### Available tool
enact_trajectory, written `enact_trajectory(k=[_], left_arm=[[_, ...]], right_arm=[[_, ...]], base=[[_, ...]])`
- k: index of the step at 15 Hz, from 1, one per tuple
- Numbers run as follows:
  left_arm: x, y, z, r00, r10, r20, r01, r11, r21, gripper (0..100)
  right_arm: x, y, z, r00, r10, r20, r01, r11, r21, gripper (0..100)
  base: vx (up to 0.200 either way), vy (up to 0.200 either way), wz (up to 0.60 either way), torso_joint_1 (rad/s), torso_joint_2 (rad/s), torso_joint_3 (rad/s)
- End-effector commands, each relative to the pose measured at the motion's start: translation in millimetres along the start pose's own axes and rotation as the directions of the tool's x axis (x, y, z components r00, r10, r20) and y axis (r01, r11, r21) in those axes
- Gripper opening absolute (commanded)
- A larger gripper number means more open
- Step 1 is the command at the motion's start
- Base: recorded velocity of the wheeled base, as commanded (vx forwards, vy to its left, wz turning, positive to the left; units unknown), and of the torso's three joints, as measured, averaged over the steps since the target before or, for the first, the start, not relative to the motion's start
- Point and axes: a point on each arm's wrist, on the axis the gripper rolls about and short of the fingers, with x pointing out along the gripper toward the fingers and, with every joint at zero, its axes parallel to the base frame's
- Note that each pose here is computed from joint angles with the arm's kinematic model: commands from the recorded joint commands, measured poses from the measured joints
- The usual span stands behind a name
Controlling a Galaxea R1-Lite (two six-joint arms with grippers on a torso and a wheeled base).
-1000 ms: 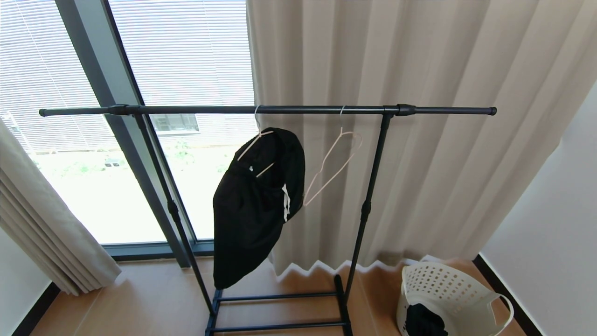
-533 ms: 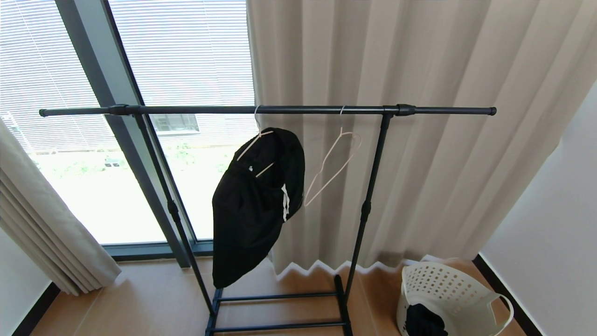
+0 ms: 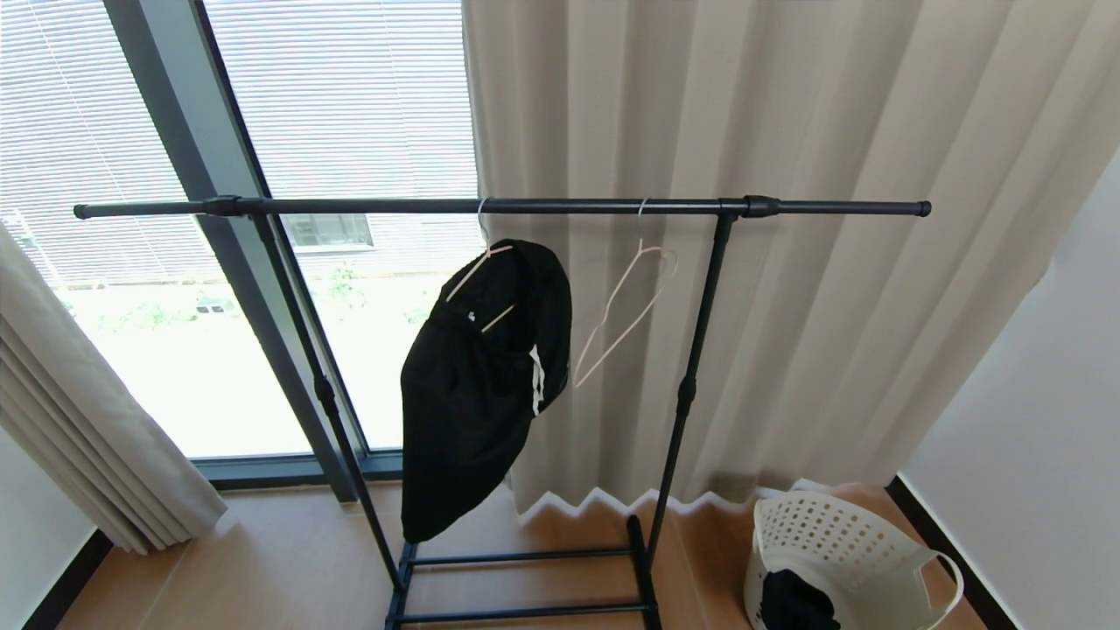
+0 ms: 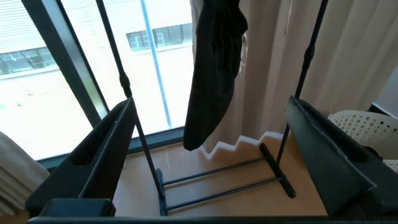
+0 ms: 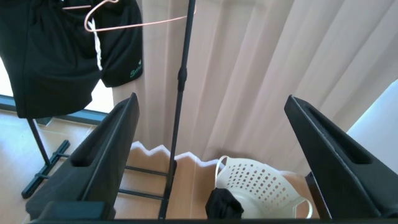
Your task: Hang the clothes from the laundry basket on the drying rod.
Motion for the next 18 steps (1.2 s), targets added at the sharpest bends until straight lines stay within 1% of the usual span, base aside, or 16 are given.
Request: enact_trajectory(k=[1,2,4,16,18], left_arm=[[-0.2,-0.1,0.1,1.000,-0.003,0.004,0.003,1.000,-0.011,100],[-0.2,-0.3,0.1,1.000,-0.012,0.004,0.012,1.000,-0.021,100],[-0.2,-0.5,-0.1,1.000,-0.019,0.003,0.019,1.000,-0.022,100],[-0.2,-0.5,-0.1,1.000,-0.019,0.003,0.019,1.000,-0.022,100],[-0.2,-0.5,-0.1,1.000,-0.019,0.003,0.019,1.000,-0.022,100]], right_arm=[[-0.8,0.4,-0.4,1.000,0.005,0.008,-0.005,1.000,0.006,100],[-0.8,0.4,-0.4,1.000,0.006,0.008,-0.006,1.000,0.018,100],[-1.0,0.4,-0.6,1.000,0.006,0.008,-0.006,1.000,0.021,100],[-1.0,0.5,-1.1,1.000,0.007,0.004,-0.007,1.000,0.017,100],[-0.8,0.5,-1.0,1.000,0.007,0.002,-0.007,1.000,0.017,100]], base=[[0.000,0.000,0.00,0.000,0.00,0.000],[0.000,0.000,0.00,0.000,0.00,0.000],[0.000,0.000,0.00,0.000,0.00,0.000],[0.000,0.000,0.00,0.000,0.00,0.000],[0.000,0.000,0.00,-0.100,0.22,0.127]])
